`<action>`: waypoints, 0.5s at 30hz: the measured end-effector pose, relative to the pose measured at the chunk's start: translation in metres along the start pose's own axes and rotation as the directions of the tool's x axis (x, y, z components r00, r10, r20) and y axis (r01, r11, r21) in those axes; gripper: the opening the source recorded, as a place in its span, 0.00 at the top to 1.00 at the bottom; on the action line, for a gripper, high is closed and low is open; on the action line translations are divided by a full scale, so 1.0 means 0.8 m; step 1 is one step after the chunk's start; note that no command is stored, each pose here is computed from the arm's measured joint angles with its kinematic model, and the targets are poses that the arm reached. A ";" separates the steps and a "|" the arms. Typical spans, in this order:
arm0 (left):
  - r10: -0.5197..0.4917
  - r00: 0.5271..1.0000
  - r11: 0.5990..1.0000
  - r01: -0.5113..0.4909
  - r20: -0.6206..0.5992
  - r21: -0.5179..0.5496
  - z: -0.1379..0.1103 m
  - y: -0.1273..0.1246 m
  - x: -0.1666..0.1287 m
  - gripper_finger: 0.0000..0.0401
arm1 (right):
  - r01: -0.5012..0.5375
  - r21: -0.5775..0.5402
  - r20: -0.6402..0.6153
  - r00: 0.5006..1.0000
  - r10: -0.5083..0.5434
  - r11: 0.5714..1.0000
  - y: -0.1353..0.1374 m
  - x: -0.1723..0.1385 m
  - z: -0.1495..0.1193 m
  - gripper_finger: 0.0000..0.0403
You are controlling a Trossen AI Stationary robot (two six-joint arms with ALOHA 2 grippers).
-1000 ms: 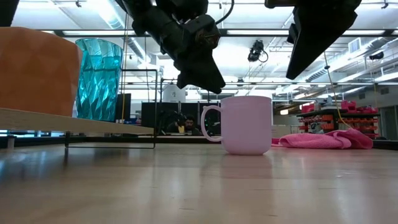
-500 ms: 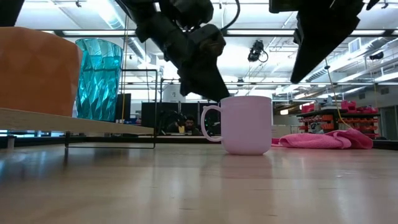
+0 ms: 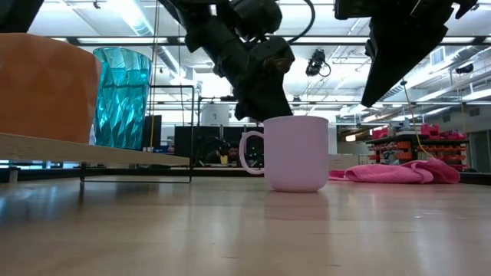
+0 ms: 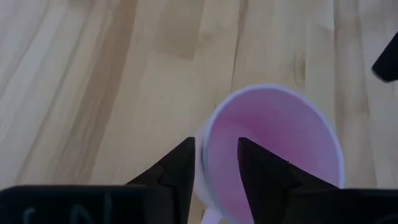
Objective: Stack small to large cups/mugs on shelf
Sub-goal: Put the light purple mug on the shelf
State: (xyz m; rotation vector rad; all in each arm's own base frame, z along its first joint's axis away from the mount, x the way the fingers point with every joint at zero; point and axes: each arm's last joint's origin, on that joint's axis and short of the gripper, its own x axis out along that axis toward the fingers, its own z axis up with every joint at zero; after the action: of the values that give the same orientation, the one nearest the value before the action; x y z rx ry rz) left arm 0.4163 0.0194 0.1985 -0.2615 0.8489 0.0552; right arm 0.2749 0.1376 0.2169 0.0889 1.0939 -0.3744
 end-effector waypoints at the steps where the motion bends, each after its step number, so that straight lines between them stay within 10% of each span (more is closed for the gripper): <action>1: 0.004 1.000 1.000 -0.004 -0.018 -0.001 0.001 0.000 -0.002 0.68 | -0.001 -0.002 0.002 1.000 0.001 1.000 0.001 0.000 -0.001 0.94; 15: 0.033 0.987 0.999 -0.027 -0.157 0.035 -0.001 -0.001 -0.008 0.75 | 0.001 -0.007 0.009 1.000 -0.001 1.000 0.002 -0.001 -0.002 0.94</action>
State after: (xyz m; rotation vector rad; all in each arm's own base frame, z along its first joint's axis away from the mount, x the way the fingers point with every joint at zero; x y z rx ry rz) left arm 0.4118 0.0190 0.2026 -0.2243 1.0099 0.0492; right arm 0.2739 0.1399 0.2171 0.0808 1.0868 -0.3720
